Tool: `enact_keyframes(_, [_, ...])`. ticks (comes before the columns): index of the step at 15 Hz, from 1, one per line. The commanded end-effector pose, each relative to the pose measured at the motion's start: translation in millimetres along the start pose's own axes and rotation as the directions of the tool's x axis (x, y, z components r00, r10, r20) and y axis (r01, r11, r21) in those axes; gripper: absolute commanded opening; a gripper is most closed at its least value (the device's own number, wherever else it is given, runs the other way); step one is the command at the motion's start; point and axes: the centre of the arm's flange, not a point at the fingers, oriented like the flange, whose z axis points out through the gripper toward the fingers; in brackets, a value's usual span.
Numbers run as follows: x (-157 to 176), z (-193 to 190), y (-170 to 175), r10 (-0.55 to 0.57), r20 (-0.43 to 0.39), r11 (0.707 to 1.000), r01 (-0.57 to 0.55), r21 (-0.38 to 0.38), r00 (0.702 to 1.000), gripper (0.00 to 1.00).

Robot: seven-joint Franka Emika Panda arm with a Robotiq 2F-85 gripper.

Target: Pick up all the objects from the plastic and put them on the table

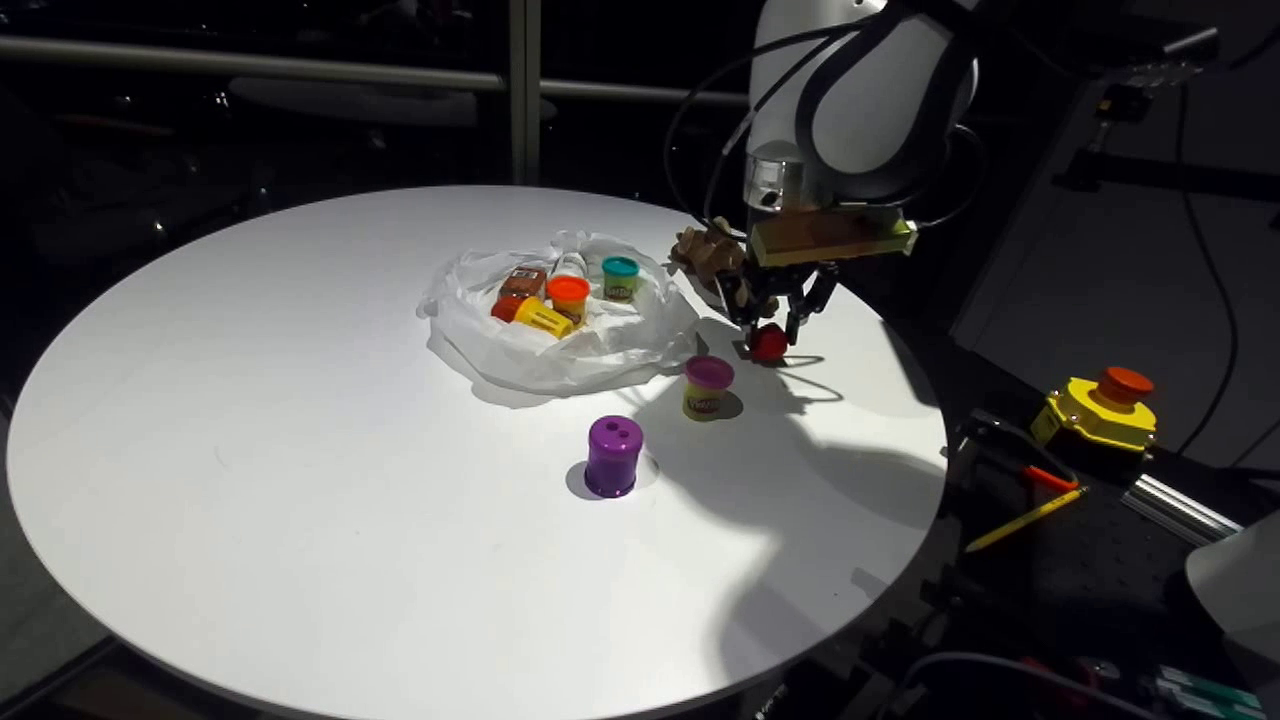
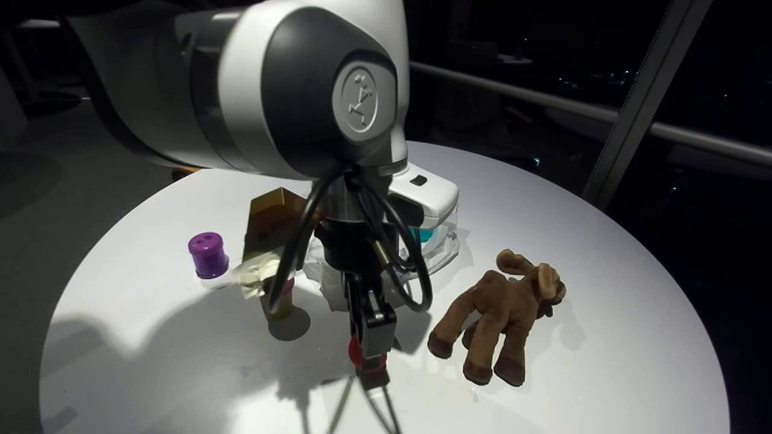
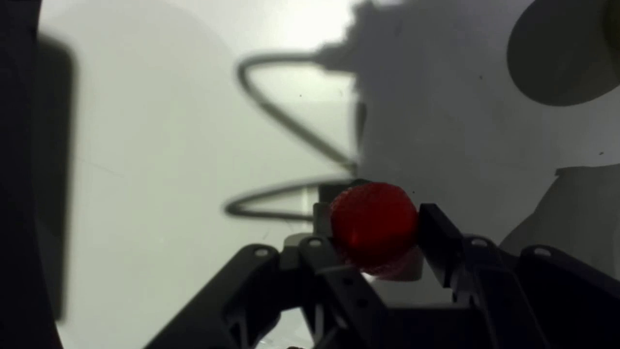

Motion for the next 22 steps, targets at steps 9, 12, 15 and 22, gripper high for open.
enact_keyframes(9, [31.6,-78.6,-11.9,0.056,-0.088,0.994,-0.047,0.101,0.995,1.00])
enact_keyframes(12, [44.6,-118.3,-46.0,0.016,-0.116,0.988,0.002,0.152,0.993,1.00])
enact_keyframes(15, [51.7,-140.9,-89.7,-0.068,-0.131,0.982,0.089,0.165,0.989,1.00])
enact_keyframes(22, [60.5,-112.3,-163.8,-0.183,-0.084,0.972,0.193,0.136,0.980,1.00])
